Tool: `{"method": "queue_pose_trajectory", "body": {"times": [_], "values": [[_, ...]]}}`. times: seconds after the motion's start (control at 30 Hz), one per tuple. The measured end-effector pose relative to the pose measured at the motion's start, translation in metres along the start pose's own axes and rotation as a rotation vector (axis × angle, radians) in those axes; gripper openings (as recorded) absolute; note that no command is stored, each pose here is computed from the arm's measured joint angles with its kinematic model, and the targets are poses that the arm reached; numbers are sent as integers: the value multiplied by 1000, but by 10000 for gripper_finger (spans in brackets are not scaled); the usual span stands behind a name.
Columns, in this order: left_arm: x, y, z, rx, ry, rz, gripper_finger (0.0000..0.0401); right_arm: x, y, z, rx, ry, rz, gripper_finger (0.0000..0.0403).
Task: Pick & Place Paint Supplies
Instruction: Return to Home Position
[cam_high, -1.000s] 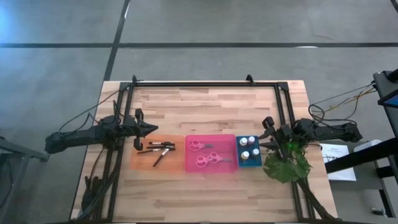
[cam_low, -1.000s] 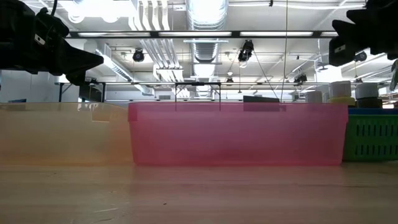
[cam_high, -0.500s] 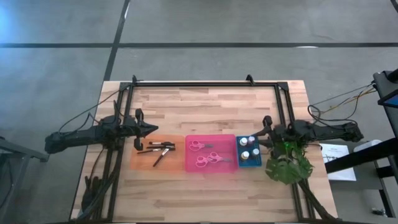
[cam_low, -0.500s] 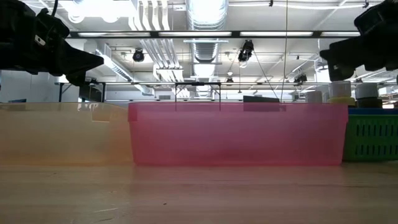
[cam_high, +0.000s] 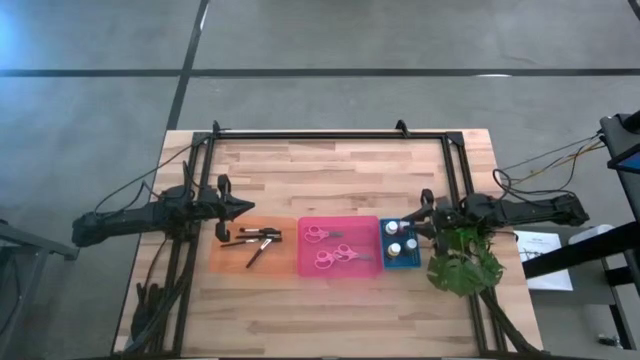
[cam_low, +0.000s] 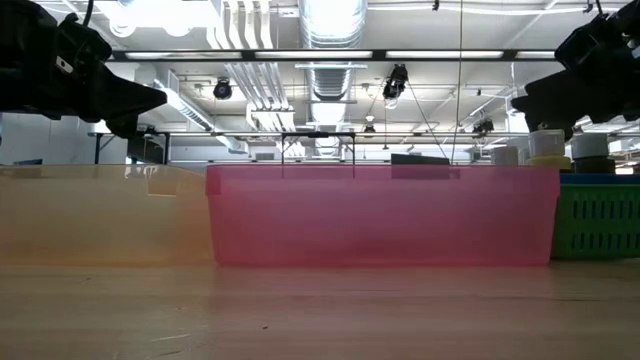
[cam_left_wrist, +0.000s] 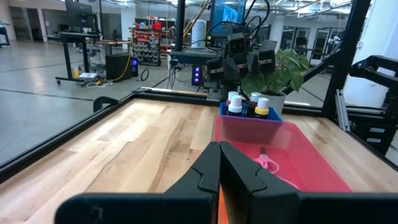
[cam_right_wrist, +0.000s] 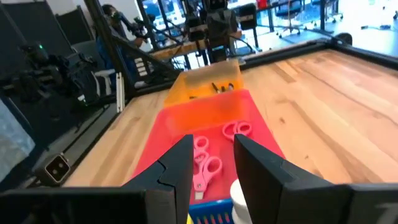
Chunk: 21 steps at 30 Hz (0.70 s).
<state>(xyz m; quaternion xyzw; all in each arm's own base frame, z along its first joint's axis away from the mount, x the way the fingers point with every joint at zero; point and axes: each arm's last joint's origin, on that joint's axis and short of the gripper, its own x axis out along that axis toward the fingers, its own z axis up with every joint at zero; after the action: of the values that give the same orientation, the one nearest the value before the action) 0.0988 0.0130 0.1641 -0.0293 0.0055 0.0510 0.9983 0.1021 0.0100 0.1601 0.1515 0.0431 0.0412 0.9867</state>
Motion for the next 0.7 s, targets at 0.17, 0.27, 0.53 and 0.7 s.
{"method": "queue_pose_trajectory", "body": {"times": [0.17,0.27,0.53,0.7], "values": [[0,0,0,0,0,-1,12,2,-1,-2,-9,25,-8,111],[0,0,0,0,0,-1,12,2,-1,-3,-29,32,-8,111],[0,0,0,0,0,-1,12,2,-1,-2,-28,32,-7,111],[0,0,0,0,0,-1,12,2,-1,-3,-28,33,-8,111]]}}
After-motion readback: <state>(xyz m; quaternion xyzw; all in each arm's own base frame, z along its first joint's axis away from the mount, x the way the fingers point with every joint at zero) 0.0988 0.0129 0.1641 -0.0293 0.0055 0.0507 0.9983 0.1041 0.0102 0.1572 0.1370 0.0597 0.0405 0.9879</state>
